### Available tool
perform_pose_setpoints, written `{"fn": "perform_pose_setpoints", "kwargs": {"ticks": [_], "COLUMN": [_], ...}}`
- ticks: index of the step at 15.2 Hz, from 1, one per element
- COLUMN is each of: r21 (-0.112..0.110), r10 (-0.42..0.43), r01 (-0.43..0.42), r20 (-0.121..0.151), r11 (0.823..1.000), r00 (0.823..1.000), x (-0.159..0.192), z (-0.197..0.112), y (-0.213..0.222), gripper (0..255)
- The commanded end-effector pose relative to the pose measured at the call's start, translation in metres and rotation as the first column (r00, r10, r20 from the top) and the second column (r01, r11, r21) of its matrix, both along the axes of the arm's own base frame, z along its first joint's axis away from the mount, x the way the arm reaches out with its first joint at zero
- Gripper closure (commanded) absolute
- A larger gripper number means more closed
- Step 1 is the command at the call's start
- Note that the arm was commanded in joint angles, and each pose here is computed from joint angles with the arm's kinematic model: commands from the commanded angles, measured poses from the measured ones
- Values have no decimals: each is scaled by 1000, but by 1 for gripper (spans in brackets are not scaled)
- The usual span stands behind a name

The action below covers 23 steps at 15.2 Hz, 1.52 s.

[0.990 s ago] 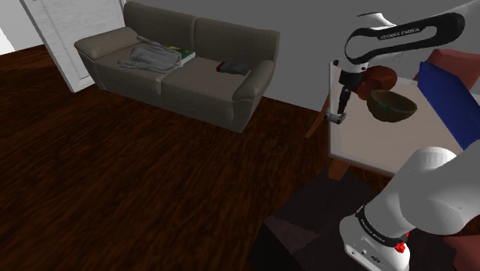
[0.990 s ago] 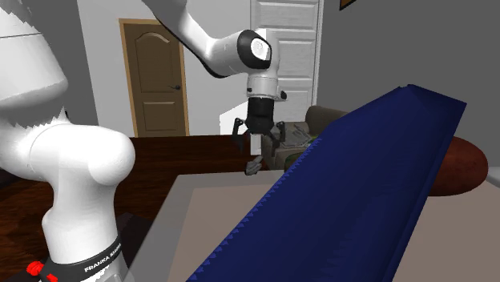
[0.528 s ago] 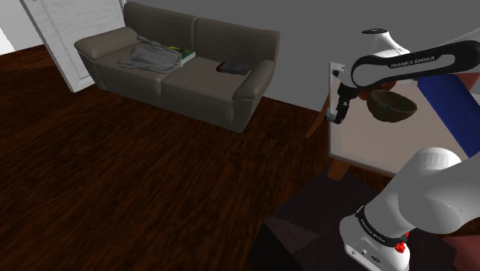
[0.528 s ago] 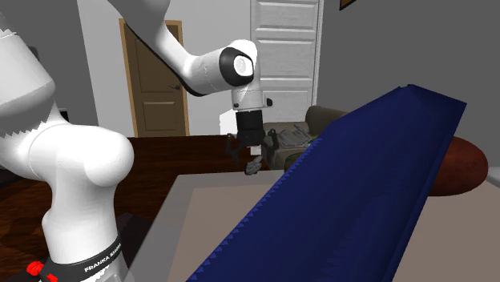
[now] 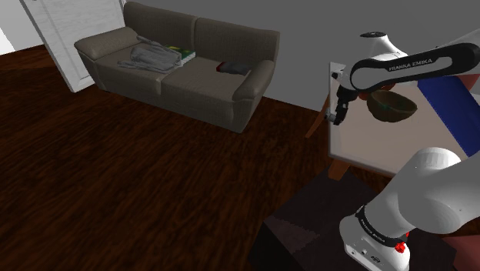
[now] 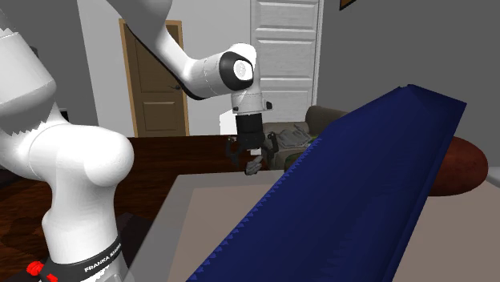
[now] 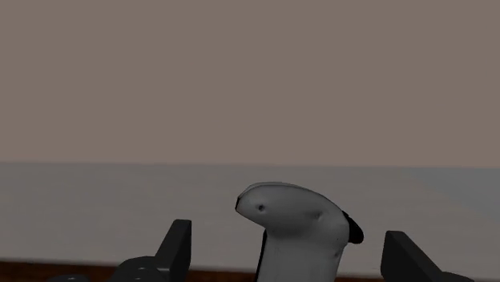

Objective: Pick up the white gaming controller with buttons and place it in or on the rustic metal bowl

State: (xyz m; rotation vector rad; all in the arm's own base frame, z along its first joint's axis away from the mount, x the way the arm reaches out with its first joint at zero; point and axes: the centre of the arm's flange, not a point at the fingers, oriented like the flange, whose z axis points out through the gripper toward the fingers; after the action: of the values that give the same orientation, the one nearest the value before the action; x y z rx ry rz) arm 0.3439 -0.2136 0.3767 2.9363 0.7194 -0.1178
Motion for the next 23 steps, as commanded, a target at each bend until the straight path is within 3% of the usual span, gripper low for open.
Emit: {"fn": "perform_pose_setpoints", "kwargs": {"ticks": [1,10,23], "r21": [0,0,0], "r10": [0,0,0], "r01": [0,0,0], "r20": [0,0,0], "r11": [1000,1000,1000], "r00": [1000,1000,1000], "x": [0,0,0], "z": [0,0,69], "y": [0,0,0], "gripper": [255,255,255]}}
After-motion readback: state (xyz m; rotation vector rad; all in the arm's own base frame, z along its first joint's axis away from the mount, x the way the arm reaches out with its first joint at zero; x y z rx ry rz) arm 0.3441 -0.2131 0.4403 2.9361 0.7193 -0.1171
